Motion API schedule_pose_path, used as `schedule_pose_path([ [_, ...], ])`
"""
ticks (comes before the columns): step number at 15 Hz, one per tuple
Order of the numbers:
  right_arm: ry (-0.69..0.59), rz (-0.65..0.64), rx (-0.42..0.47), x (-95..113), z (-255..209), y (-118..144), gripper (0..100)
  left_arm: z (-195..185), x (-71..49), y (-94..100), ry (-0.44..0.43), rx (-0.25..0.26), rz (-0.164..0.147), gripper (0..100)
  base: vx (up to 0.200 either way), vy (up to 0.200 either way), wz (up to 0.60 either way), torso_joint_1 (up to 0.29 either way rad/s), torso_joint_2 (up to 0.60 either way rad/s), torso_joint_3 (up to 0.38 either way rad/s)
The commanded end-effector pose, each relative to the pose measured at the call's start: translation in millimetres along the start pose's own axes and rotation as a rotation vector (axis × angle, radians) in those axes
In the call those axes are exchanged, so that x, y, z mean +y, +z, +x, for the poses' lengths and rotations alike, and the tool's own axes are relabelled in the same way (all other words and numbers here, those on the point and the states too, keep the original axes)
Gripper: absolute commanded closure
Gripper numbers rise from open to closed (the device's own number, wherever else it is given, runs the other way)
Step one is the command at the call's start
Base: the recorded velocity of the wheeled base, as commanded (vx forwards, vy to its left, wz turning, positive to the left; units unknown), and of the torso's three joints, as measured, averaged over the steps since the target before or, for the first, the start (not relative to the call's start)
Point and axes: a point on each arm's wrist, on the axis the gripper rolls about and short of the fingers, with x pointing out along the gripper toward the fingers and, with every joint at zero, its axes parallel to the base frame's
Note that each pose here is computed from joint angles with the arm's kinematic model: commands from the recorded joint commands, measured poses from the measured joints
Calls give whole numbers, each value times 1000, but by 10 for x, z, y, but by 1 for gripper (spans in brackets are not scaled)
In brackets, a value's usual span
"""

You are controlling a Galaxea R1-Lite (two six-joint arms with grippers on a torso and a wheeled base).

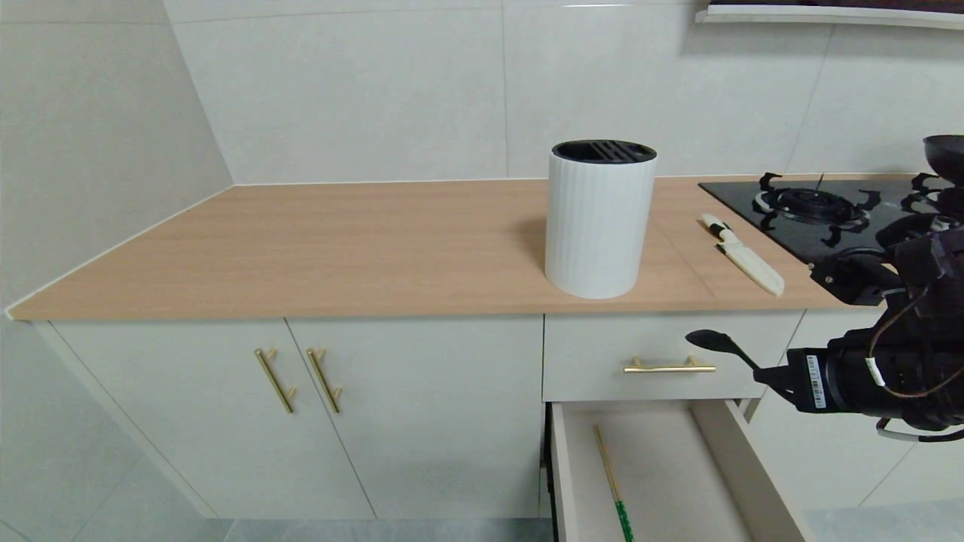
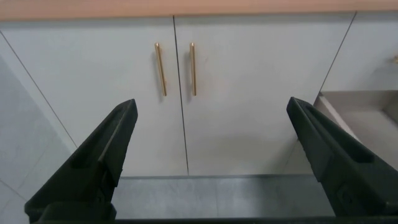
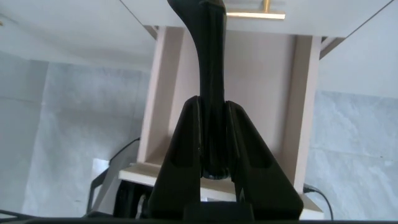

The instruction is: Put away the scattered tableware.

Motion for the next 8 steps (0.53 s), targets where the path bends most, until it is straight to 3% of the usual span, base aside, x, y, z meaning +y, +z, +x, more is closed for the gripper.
schedule_pose_path([
  [1, -7, 1, 18, -6, 60, -10, 100, 0, 0, 0, 0, 1, 0, 0, 0, 0, 0, -193, 486, 281],
  [8, -14, 1, 45, -11, 138, -28, 100, 0, 0, 0, 0, 1, 0, 0, 0, 0, 0, -178, 475, 291],
])
